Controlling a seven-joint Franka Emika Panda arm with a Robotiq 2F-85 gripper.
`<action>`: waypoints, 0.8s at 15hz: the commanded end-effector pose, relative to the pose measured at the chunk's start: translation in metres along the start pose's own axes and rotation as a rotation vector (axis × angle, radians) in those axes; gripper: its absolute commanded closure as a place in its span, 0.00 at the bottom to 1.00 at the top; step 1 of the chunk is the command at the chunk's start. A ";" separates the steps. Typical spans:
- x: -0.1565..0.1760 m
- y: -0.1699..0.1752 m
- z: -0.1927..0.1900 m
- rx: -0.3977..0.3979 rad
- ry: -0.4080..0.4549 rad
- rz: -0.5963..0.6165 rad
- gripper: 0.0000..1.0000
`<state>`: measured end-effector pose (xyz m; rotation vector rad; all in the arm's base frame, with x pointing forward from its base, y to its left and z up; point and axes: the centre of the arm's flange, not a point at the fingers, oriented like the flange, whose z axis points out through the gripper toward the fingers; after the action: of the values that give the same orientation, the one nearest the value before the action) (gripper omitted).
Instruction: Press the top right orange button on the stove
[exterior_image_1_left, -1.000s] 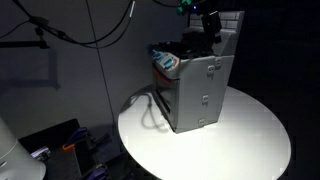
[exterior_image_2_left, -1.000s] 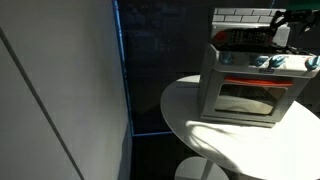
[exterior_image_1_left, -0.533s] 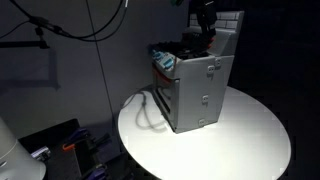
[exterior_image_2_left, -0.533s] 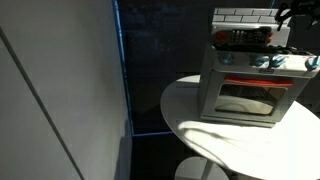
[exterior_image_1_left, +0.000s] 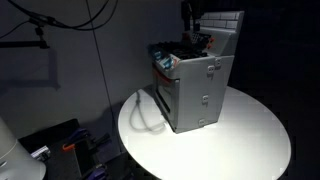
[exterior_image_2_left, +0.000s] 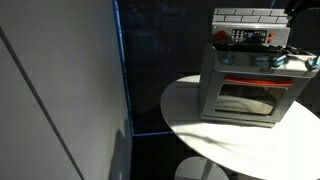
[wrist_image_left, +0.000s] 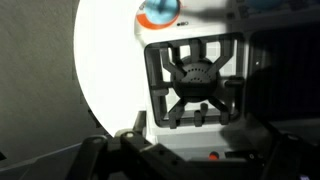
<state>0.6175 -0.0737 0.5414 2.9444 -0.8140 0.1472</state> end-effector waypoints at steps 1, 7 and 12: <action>-0.017 0.017 -0.014 0.032 -0.093 -0.105 0.00; -0.044 0.038 -0.046 0.032 -0.140 -0.197 0.00; -0.057 0.047 -0.072 0.035 -0.129 -0.214 0.00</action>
<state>0.5575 -0.0769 0.5996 3.0599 -0.5429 -0.0371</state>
